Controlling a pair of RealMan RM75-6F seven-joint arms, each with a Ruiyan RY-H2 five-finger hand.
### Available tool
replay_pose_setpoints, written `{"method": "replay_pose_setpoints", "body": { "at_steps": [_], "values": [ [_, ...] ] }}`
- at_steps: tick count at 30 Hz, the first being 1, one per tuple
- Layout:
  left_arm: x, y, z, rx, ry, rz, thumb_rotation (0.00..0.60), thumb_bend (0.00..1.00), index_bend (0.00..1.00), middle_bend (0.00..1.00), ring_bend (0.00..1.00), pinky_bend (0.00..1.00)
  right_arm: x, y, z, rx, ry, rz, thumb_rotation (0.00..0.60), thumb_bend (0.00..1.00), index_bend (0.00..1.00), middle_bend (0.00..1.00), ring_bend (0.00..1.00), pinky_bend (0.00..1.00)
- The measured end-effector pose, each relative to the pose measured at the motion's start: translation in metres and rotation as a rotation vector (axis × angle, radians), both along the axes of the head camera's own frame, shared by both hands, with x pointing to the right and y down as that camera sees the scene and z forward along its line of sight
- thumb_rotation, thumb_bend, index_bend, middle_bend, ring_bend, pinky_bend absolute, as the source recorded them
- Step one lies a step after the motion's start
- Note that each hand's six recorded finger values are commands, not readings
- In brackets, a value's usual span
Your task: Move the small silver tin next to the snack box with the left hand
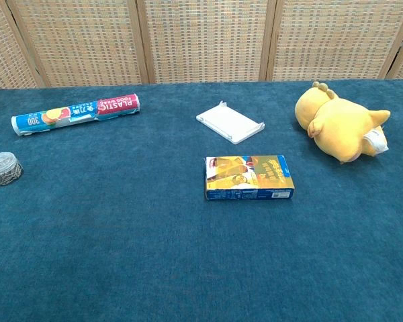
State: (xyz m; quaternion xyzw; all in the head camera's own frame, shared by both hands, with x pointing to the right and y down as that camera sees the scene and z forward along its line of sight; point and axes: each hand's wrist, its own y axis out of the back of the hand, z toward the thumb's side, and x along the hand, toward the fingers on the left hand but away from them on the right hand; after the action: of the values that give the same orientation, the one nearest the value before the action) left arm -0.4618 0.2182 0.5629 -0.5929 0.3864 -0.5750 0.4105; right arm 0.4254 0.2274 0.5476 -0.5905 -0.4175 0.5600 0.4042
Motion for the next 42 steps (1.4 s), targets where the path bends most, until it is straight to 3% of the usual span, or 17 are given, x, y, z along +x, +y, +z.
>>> {"method": "replay_pose_setpoints", "body": {
  "at_steps": [17,30,42],
  "values": [
    [0.001,0.001,0.000,-0.005,-0.008,-0.002,0.600,0.20,0.00,0.00,0.00,0.00,-0.003,0.002,0.006,-0.032,0.011,-0.003,0.600,0.00,0.08,0.00,0.00,0.08],
    [0.001,-0.001,0.012,-0.059,-0.009,-0.016,0.600,0.20,0.00,0.00,0.00,0.00,-0.004,0.005,0.013,-0.077,0.020,-0.003,0.600,0.00,0.09,0.00,0.00,0.08],
    [-0.004,-0.054,0.035,-0.143,0.003,-0.018,0.600,0.22,0.00,0.00,0.00,0.00,-0.006,0.008,0.012,-0.091,-0.001,-0.007,0.600,0.00,0.09,0.00,0.00,0.08]
  ]
}}
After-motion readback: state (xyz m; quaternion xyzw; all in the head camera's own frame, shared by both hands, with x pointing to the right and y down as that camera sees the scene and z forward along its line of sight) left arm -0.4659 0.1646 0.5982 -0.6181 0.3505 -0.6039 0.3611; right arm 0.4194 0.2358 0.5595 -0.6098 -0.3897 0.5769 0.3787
